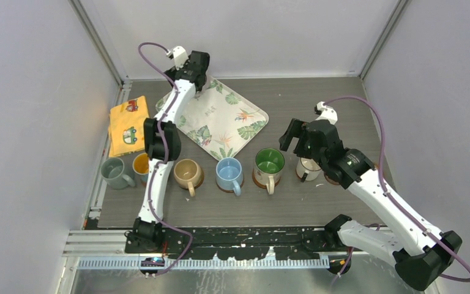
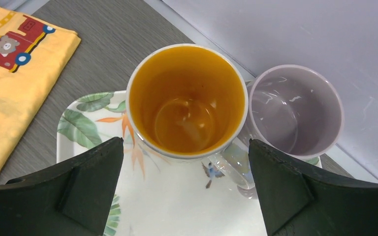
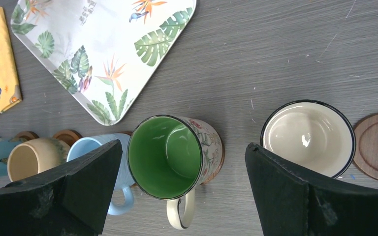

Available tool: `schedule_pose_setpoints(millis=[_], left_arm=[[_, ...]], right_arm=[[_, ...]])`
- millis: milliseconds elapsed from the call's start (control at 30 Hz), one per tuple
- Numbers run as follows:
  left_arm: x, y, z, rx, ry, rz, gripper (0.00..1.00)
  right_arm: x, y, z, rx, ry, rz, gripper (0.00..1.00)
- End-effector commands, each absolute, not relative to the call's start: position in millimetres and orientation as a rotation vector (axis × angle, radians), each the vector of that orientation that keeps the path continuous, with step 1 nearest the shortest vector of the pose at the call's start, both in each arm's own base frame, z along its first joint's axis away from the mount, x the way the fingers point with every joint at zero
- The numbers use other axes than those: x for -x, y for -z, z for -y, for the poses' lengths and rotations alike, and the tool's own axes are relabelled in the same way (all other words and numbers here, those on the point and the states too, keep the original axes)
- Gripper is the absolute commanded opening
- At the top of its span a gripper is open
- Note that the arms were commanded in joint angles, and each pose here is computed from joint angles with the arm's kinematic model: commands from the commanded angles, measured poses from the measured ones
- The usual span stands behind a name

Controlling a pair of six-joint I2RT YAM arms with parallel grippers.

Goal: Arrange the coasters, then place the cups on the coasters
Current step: Pick up the cup from the tray.

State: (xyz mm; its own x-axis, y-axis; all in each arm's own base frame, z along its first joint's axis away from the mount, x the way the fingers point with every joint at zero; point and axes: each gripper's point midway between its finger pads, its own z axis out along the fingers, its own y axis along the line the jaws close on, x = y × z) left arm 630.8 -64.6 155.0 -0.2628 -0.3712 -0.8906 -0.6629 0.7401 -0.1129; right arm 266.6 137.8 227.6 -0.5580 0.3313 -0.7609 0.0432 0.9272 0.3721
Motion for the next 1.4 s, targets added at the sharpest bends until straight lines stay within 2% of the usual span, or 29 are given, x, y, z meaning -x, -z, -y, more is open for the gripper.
schedule_pose_setpoints(millis=[0, 367, 967, 1367], left_arm=[[-641.3, -175.3, 54.6, 0.804, -0.362, -1.802, 1.0], [-632.4, -165.8, 50.1, 0.784, -0.404, -1.845, 1.0], [-647.5, -148.2, 62.7, 0.757, -0.306, -1.9, 1.0], [-629.9, -144.7, 53.4, 0.766, -0.366, -1.917, 1.0]], right_arm=[[-274.3, -250.7, -144.8, -0.234, -0.431, -2.084, 1.0], [-276.8, -246.4, -153.1, -0.217, -0.457, -2.103, 1.0], [-271.9, -241.2, -148.9, -0.212, -0.445, -2.115, 1.0], [-271.4, -235.1, -149.2, -0.219, -0.448, -2.119, 1.0]])
